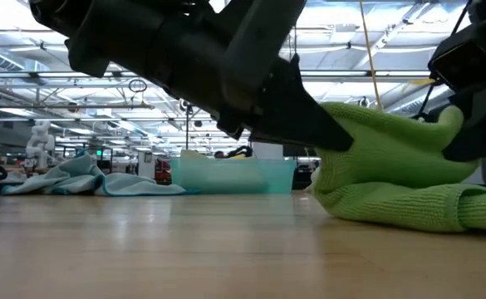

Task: Fold microfiber towels
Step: Fold the green microfiber cloth

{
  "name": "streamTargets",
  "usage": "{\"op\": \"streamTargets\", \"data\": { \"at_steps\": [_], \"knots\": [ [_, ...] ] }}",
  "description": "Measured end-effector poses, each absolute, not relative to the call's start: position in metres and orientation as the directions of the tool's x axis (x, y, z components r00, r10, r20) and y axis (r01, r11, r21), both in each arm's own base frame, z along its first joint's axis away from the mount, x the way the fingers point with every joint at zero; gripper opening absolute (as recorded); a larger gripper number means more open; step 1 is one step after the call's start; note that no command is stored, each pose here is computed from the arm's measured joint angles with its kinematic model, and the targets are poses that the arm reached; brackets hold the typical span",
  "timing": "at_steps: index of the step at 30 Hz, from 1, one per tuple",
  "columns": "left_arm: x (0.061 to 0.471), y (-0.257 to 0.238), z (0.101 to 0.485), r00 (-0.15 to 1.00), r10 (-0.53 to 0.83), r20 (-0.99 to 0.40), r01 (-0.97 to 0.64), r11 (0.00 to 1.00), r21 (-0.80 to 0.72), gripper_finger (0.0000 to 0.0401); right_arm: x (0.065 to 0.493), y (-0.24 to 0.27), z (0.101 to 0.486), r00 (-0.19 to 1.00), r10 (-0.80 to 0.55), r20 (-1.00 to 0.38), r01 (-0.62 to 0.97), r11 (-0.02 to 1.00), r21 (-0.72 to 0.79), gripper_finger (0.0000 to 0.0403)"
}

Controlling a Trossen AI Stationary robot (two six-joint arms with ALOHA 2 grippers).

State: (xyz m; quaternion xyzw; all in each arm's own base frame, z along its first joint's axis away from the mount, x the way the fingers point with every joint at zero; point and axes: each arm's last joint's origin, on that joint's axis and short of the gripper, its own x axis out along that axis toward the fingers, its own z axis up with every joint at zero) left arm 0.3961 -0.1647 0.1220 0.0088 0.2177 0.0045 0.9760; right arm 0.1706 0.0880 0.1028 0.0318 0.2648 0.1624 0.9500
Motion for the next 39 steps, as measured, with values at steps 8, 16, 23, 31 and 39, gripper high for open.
{"op": "streamTargets", "data": {
  "at_steps": [8,16,23,31,39],
  "knots": [
    [0.401,-0.118,0.154,0.882,0.173,-0.437,-0.062,0.965,0.256,0.0009,0.176,0.064,0.115,0.886,0.126,-0.445,-0.136,0.991,0.010,0.0013],
    [0.416,-0.039,0.157,0.868,0.100,-0.487,-0.032,0.989,0.146,0.0006,0.167,0.040,0.119,0.854,-0.096,-0.511,0.061,0.995,-0.084,0.0013],
    [0.415,-0.060,0.160,0.886,0.037,-0.463,0.021,0.993,0.119,0.0005,0.160,0.039,0.127,0.851,-0.028,-0.525,0.020,1.000,-0.021,0.0013],
    [0.408,-0.101,0.154,0.885,-0.002,-0.466,0.046,0.996,0.081,0.0011,0.158,0.044,0.123,0.837,0.148,-0.527,-0.118,0.989,0.090,0.0013],
    [0.414,-0.114,0.135,0.907,-0.019,-0.421,0.043,0.998,0.047,0.0017,0.151,0.046,0.110,0.847,0.239,-0.475,-0.167,0.968,0.190,0.0013]
  ]
}}
